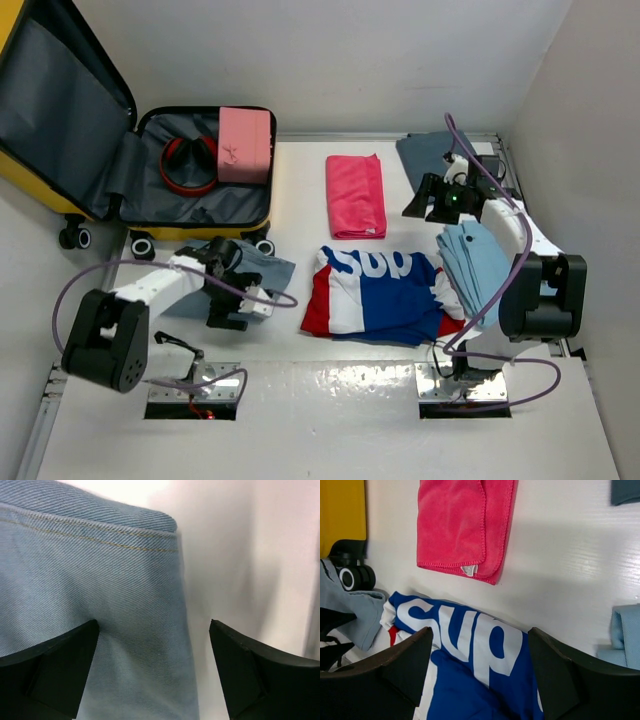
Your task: Pack the luggage
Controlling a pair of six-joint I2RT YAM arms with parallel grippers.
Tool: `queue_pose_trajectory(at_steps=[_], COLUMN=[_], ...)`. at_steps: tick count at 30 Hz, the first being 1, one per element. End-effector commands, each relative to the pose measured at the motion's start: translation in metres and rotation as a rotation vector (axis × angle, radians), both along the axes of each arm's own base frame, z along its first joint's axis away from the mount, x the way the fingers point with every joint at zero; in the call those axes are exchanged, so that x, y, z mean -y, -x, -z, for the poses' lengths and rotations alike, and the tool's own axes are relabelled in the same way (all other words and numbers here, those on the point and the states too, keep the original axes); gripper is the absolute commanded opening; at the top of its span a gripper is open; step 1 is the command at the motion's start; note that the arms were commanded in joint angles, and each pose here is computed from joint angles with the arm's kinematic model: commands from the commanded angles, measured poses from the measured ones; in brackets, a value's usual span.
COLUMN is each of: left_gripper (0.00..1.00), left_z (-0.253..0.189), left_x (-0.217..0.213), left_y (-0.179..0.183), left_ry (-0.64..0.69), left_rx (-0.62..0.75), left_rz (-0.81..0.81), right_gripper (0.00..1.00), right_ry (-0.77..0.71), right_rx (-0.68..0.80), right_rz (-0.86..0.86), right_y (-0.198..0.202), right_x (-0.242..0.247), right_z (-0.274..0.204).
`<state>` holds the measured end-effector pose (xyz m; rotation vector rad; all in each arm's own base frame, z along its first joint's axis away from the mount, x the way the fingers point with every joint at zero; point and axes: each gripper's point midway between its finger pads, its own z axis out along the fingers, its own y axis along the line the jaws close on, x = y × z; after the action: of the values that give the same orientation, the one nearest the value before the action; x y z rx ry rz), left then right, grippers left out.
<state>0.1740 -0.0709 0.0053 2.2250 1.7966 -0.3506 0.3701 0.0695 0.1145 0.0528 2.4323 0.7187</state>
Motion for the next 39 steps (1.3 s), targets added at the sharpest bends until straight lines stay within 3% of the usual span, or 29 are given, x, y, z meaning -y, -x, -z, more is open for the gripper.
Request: queue_pose_trajectory(at_steps=[1,3,4,6,7,10,15,17,18,23,26,31,34,39], left_gripper=[0.97,0.83,0.66,0.49,0.29,0.02,0.00,0.00,0.00,0.00,0.00,0.00,0.00,0.00], left_z=[0.012,0.013,0.007,-0.008,-0.019,-0.060,-0.156,-0.171,-0.193,-0.208,-0.207,-0.207,-0.216,-0.246], left_x=[0.001,0.002,0.008,0.020,0.025,0.037,0.040,0.030,0.021,-0.028,-0.052,-0.116,-0.143,-0.168], left_y=[-0.032,-0.036,-0.046,-0.062,-0.067,-0.084,-0.112,-0.100,-0.109,-0.135,-0.172,-0.230,-0.266,-0.327], left_ry=[-0.036,-0.039,-0.005,0.065,0.093,0.193,0.330,0.303,0.314,0.298,0.284,0.287,0.314,0.291], left_rx=[0.026,0.008,0.019,0.040,0.058,0.087,0.173,0.123,0.164,0.187,0.279,0.295,0.322,0.503], left_rz=[-0.118,-0.138,-0.144,-0.179,-0.185,-0.212,-0.287,-0.294,-0.330,-0.515,-0.601,-0.851,-0.901,-0.917], right_gripper=[0.76,0.76,0.76,0.76,0.76,0.76,0.75,0.75,0.75,0.75,0.75,0.75,0.75,0.75], right_ry=[0.007,0.006,0.008,0.011,0.010,0.008,0.006,0.000,-0.003,-0.007,-0.020,-0.014,-0.008,0.000], right_rx=[0.056,0.064,0.060,0.078,0.077,0.080,0.079,0.080,0.082,0.093,0.068,0.087,0.092,0.087], right_rz=[0.023,0.030,0.036,0.046,0.045,0.051,0.054,0.057,0.056,0.052,0.043,0.015,0.018,0.014], right_y=[-0.019,-0.024,-0.024,-0.027,-0.027,-0.027,-0.027,-0.026,-0.028,-0.036,-0.038,-0.053,-0.059,-0.059], right_x=[0.005,0.005,0.006,0.007,0.007,0.008,0.007,0.006,0.005,0.002,-0.006,-0.015,-0.016,-0.020], right_z=[-0.019,-0.021,-0.019,-0.023,-0.023,-0.022,-0.020,-0.021,-0.020,-0.017,-0.012,-0.020,-0.022,-0.019])
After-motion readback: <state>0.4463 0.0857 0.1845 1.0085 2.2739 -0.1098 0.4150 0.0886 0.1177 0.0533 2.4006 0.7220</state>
